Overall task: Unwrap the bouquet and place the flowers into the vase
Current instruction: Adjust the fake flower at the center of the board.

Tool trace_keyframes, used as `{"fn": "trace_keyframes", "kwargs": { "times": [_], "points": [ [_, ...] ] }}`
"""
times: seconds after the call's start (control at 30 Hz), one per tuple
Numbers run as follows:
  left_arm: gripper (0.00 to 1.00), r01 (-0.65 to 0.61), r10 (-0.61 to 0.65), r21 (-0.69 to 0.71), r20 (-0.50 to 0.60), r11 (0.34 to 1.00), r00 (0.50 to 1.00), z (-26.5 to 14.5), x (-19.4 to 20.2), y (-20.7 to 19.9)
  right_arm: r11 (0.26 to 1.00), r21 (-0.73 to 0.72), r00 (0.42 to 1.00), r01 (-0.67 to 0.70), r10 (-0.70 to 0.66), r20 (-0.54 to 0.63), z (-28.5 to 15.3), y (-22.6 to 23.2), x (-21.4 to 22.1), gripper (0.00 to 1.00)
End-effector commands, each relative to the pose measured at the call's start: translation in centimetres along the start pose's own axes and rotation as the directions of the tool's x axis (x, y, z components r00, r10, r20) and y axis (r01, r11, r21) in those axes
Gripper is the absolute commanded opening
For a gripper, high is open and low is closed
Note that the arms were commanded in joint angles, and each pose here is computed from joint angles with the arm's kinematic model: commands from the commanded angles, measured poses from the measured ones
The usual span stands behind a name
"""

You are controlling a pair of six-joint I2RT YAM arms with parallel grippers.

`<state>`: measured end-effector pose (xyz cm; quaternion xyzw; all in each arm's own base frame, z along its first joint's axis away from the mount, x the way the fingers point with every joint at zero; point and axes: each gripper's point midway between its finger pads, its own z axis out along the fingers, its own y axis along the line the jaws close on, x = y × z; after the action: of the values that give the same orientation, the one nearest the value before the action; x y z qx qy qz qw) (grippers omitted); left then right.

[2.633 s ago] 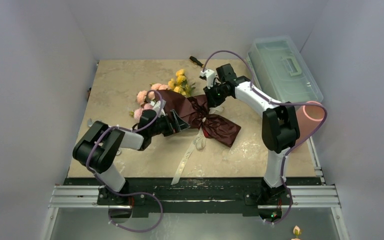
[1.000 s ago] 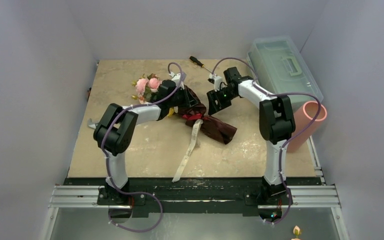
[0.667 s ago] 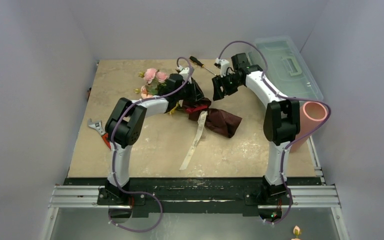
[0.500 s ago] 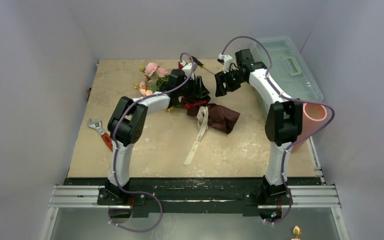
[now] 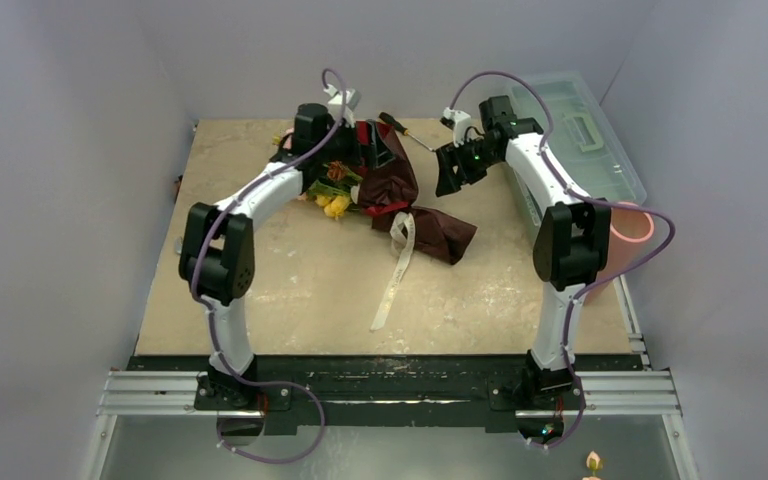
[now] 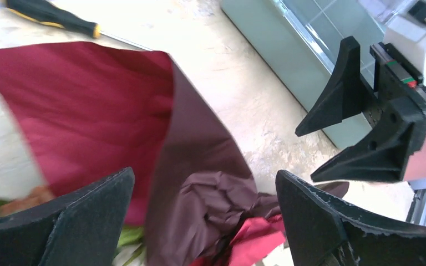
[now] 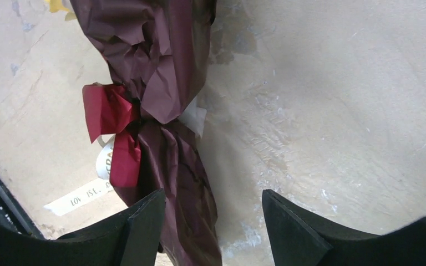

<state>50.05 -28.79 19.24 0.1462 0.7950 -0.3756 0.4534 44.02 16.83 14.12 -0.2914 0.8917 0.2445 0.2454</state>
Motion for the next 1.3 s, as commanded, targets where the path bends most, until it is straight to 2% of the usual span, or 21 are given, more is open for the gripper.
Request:
{"fn": "trace_keyframes", "kwargs": {
  "times": [0.0, 0.07, 0.17, 0.27, 0.4, 0.57, 0.7, 1.07, 1.17, 1.27],
  "points": [
    [0.99, -0.050, 0.051, -0.033, 0.027, 0.998, 0.998, -5.9, -2.7, -0.1, 0.995, -0.088, 0.999, 0.044, -0.044, 0.006, -0.9, 1.8, -0.6, 0.68],
    [0.96, 0.013, -0.013, -0.051, 0.001, 0.999, 1.000, -8.8, -1.0, 0.5, 0.994, -0.085, 0.998, 0.066, -0.064, 0.022, -1.9, 2.1, -1.2, 0.68],
    [0.94, 0.069, -0.067, -0.044, 0.057, 0.997, 0.996, -12.1, 1.2, 0.5, 0.996, -0.047, 0.996, 0.080, -0.078, 0.052, -3.7, 2.6, -2.4, 0.72],
    [0.95, 0.117, -0.113, -0.050, 0.087, 0.992, 0.990, -13.7, 3.6, 0.3, 0.996, -0.030, 0.993, 0.085, -0.082, 0.089, -3.8, 4.1, -3.8, 0.75],
    [0.95, 0.211, -0.202, -0.085, 0.097, 0.974, 0.974, -13.8, 5.6, 1.2, 0.991, 0.004, 0.985, 0.131, -0.131, 0.112, -2.1, 6.8, -5.2, 0.74],
    [0.93, 0.269, -0.252, -0.114, 0.146, 0.956, 0.957, -14.2, 6.8, 2.3, 0.972, 0.053, 0.968, 0.230, -0.234, 0.091, 1.1, 9.2, -5.7, 0.75],
    [0.94, 0.297, -0.283, -0.076, 0.159, 0.952, 0.946, -14.1, 7.5, 1.9, 0.967, 0.083, 0.969, 0.241, -0.244, 0.029, 4.3, 7.8, -4.3, 0.76],
    [0.96, 0.279, -0.263, -0.125, 0.127, 0.952, 0.956, -13.5, 8.3, 3.2, 0.972, 0.081, 0.973, 0.221, -0.214, -0.087, 10.4, 4.6, -1.0, 0.76],
    [0.96, 0.283, -0.269, -0.134, 0.113, 0.950, 0.957, -13.5, 8.9, 3.4, 0.973, 0.082, 0.972, 0.216, -0.206, -0.116, 10.9, 3.7, 0.0, 0.68],
    [0.96, 0.305, -0.293, -0.124, 0.107, 0.944, 0.950, -13.4, 9.7, 3.4, 0.988, -0.003, 0.983, 0.152, -0.151, -0.108, 10.8, 3.6, 0.7, 0.49]
  ]
}}
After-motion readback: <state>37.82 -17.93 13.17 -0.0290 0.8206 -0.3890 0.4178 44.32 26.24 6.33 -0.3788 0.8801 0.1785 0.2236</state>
